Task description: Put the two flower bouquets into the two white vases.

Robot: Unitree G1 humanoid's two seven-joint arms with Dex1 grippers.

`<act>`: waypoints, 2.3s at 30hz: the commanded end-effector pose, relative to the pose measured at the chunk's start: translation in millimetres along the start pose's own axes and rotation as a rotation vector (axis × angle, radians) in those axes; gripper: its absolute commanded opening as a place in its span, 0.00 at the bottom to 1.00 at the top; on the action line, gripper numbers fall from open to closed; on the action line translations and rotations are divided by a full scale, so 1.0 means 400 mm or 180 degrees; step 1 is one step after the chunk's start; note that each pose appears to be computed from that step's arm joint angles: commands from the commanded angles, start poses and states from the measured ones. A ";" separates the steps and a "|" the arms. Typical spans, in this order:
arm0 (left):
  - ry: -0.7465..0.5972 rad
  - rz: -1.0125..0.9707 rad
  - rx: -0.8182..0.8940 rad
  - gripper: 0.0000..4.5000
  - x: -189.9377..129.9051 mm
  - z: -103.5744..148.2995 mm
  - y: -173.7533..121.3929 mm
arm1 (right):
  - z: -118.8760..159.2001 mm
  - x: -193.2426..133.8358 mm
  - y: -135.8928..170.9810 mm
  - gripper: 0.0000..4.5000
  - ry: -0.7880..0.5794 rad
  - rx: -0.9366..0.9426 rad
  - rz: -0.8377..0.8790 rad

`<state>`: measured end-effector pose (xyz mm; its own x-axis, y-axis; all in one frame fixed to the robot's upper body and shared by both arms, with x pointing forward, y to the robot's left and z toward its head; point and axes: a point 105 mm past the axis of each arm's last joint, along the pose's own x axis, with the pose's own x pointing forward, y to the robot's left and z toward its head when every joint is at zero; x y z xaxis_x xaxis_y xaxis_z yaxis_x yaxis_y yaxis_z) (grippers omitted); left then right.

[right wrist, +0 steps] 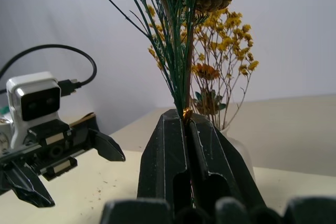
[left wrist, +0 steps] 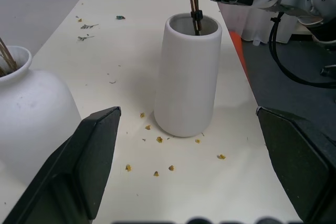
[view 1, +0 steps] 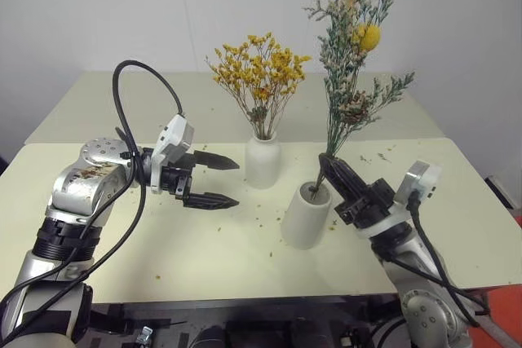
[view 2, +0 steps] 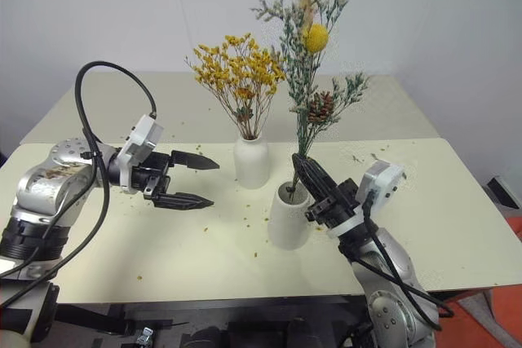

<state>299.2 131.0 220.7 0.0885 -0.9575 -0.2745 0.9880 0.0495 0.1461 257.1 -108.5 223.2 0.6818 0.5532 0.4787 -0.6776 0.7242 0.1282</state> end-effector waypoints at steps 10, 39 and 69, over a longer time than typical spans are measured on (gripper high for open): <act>-0.0031 0.0052 0.0112 1.00 -0.016 0.024 0.003 | 0.030 -0.029 0.026 0.80 -0.0191 -0.0319 0.0107; 0.0040 0.0244 -0.0029 1.00 -0.098 -0.012 -0.007 | 0.152 -0.211 -0.097 0.99 0.0971 -0.1092 0.0190; 0.0128 0.0805 -0.0173 1.00 -0.198 -0.022 -0.033 | 0.272 -0.222 -0.188 0.99 0.1911 -0.1692 0.0514</act>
<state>281.5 211.9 221.4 0.3484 -0.8923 -0.2870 0.9370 0.3237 0.1311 222.3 -258.5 253.3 0.7124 0.6880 -0.1381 -0.6842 0.6373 -0.3546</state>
